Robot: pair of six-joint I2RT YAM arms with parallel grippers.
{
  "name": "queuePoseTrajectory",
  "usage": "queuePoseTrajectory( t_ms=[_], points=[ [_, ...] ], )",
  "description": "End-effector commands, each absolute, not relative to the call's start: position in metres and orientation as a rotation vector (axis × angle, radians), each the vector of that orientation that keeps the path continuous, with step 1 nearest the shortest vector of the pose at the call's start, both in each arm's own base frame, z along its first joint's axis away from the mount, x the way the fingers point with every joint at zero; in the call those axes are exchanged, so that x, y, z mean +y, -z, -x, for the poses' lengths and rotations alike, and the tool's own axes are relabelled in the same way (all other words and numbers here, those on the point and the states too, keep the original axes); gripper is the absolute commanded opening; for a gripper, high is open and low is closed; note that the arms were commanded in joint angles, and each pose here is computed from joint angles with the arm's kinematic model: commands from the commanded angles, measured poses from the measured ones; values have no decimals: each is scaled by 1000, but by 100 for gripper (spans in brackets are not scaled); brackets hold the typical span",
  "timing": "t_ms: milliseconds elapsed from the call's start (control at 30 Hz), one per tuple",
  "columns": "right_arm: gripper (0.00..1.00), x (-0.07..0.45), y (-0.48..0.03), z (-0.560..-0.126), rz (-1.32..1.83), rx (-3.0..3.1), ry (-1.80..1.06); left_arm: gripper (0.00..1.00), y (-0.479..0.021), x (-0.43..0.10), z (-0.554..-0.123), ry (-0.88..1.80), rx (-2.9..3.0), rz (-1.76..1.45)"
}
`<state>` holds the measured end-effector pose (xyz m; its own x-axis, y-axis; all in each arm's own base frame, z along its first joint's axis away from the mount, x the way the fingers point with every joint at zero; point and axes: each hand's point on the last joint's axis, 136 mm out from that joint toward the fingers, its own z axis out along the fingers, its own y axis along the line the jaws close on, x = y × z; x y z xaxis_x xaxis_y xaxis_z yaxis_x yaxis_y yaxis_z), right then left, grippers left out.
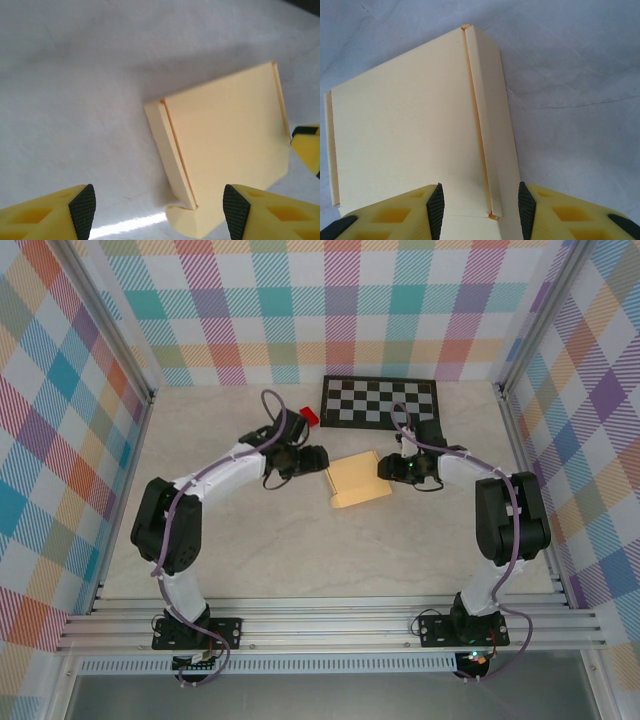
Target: Fold the paper box
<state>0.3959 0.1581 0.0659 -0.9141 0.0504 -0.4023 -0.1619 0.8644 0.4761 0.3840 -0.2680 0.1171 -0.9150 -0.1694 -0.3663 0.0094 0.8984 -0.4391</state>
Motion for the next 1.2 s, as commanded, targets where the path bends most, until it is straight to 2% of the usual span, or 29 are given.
queuePoseTrajectory(
  t_ms=[0, 133, 333, 667, 833, 1167],
  points=[
    [46, 170, -66, -393, 92, 2622, -776, 71, -108, -313, -367, 836, 2637, 176],
    [46, 176, -65, -389, 93, 2633, -779, 70, -102, -340, -361, 856, 2647, 134],
    [46, 176, -61, -383, 80, 2655, -770, 69, -90, -348, -352, 809, 2681, 115],
    [46, 175, -57, -382, 73, 2671, -758, 69, -85, -313, -340, 555, 2736, 47],
    [46, 176, -55, -382, 65, 2676, -768, 69, -70, -327, -335, 672, 2762, 90],
    [45, 179, -50, -377, 52, 2693, -809, 66, -81, -356, -342, 788, 2731, 97]
  ],
)
